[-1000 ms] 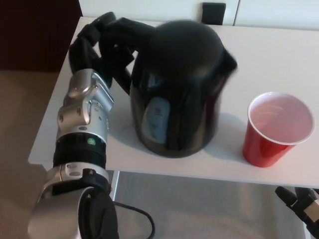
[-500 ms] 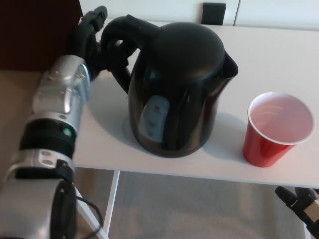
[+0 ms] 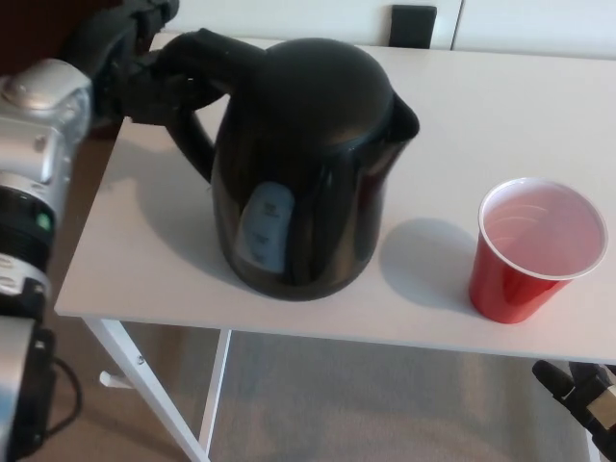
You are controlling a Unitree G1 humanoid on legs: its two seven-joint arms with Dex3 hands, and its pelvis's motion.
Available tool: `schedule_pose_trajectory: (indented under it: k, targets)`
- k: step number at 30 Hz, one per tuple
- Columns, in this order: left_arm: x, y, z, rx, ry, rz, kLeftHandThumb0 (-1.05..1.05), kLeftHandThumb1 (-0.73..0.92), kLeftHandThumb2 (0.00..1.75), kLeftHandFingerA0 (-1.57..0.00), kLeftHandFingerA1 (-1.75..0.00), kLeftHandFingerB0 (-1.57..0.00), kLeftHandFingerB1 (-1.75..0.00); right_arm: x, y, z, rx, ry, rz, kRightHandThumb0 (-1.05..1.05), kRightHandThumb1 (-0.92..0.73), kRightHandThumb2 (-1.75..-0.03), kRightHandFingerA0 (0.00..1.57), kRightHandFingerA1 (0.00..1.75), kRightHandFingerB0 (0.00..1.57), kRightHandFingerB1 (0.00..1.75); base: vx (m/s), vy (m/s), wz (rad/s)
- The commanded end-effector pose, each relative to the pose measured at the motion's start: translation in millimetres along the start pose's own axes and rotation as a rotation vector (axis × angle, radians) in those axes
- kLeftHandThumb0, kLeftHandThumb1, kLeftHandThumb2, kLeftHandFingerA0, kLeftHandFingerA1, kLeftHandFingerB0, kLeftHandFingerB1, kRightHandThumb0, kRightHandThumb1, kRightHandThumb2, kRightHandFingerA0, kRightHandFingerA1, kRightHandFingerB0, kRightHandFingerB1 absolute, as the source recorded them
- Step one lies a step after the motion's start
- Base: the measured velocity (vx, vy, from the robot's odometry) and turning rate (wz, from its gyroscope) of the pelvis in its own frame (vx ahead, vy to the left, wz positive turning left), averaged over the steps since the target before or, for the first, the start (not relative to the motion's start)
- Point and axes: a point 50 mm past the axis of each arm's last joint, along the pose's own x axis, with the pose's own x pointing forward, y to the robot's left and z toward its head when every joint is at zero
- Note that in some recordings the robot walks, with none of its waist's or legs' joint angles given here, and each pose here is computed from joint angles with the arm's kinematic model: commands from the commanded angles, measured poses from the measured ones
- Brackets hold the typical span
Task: The robot walk towards a table in front and uses its left hand to pick up the pot from the base and pour water to the cup on the right hand side
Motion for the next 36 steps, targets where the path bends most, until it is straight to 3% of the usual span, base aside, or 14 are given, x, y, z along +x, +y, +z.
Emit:
schedule_pose_trajectory:
  k: [1, 2, 3, 4, 7, 8, 12, 13, 14, 16, 25, 26, 31, 36]
  targets:
    - [-20, 25, 21, 0.191, 0.057, -0.196, -0.47, 0.45, 0.54, 0.0, 0.0, 0.0, 0.0, 9, 29, 38, -0.022, -0.153, 0.116, -0.32, -0.61, -0.58, 0.5, 0.6, 0.28, 0.55, 0.0, 0.0, 0.0]
    - [-21, 26, 20, 0.23, 0.067, -0.209, -0.53, 0.45, 0.54, 0.0, -0.01, 0.0, 0.0, 9, 28, 40, -0.033, -0.157, 0.115, -0.33, -0.59, -0.58, 0.5, 0.59, 0.29, 0.54, 0.0, 0.0, 0.0]
    - [-22, 26, 20, 0.259, 0.072, -0.218, -0.53, 0.46, 0.54, 0.0, -0.02, 0.0, 0.0, 9, 28, 40, -0.037, -0.157, 0.108, -0.39, -0.45, -0.77, 0.53, 0.66, 0.3, 0.59, 0.0, 0.0, 0.0]
    - [-23, 25, 21, 0.3, 0.068, -0.226, -0.62, 0.38, 0.71, 0.0, -0.08, 0.0, 0.0, 10, 29, 41, -0.034, -0.156, 0.103, -0.38, -0.46, -0.77, 0.53, 0.66, 0.3, 0.6, 0.0, 0.0, 0.0]
    - [-25, 22, 23, 0.536, 0.051, -0.242, -0.73, 0.43, 0.79, 0.0, -0.05, 0.0, 0.0, 11, 31, 41, -0.024, -0.158, 0.116, -0.37, -0.45, -0.76, 0.52, 0.67, 0.28, 0.6, 0.0, 0.0, 0.0]
    - [-25, 17, 21, 0.615, 0.05, -0.256, -0.7, 0.41, 0.78, 0.0, 0.0, 0.0, 0.0, 11, 30, 41, -0.015, -0.154, 0.123, -0.31, -0.57, -0.57, 0.49, 0.6, 0.29, 0.58, 0.0, 0.0, 0.0]
    - [-23, 7, 17, 0.775, 0.044, -0.274, -0.72, 0.33, 0.7, 0.0, -0.06, 0.0, -0.02, 10, 29, 41, -0.011, -0.159, 0.126, -0.31, -0.58, -0.57, 0.52, 0.62, 0.29, 0.58, 0.0, 0.0, 0.0]
    - [-22, 2, 15, 0.824, 0.044, -0.295, -0.73, 0.39, 0.83, 0.0, 0.0, 0.0, 0.0, 10, 28, 41, -0.016, -0.158, 0.119, -0.31, -0.56, -0.57, 0.56, 0.62, 0.28, 0.55, 0.0, 0.0, 0.0]
    - [-21, -1, 13, 0.87, 0.053, -0.31, -0.93, 0.48, 0.61, 0.0, 0.0, 0.0, 0.0, 10, 28, 41, -0.009, -0.157, 0.114, -0.31, -0.56, -0.57, 0.57, 0.63, 0.29, 0.57, 0.0, 0.0, 0.0]
    - [-20, -3, 13, 0.904, 0.055, -0.313, -0.97, 0.48, 0.66, 0.0, 0.0, 0.0, 0.0, 10, 29, 42, -0.003, -0.158, 0.114, -0.3, -0.56, -0.57, 0.54, 0.61, 0.28, 0.55, 0.0, 0.0, 0.0]
    - [-19, -18, 2, 0.872, -0.019, -0.296, -0.97, 0.54, 0.57, 0.0, -0.01, 0.0, 0.0, 10, 32, 39, 0.007, -0.153, 0.141, -0.29, -0.59, -0.57, 0.48, 0.61, 0.25, 0.55, 0.0, 0.0, 0.0]
    - [-22, -13, 4, 0.856, -0.034, -0.287, -1.01, 0.5, 0.67, 0.0, -0.01, 0.0, 0.0, 9, 32, 39, 0.02, -0.158, 0.133, -0.29, -0.58, -0.57, 0.52, 0.62, 0.26, 0.59, 0.0, 0.0, 0.0]
    - [-48, 18, 14, 0.733, -0.095, -0.236, -0.85, 0.56, 0.58, 0.0, 0.0, 0.0, 0.0, 9, 31, 41, -0.011, -0.157, 0.137, -0.32, -0.59, -0.58, 0.52, 0.61, 0.26, 0.58, 0.0, 0.0, 0.0]
    - [-72, 56, 11, 0.65, -0.093, -0.118, -0.98, 0.61, 0.59, 0.0, 0.0, 0.0, 0.0, 10, 25, 36, -0.036, -0.132, 0.114, -0.33, -0.57, -0.57, 0.57, 0.61, 0.27, 0.56, 0.0, 0.0, 0.0]
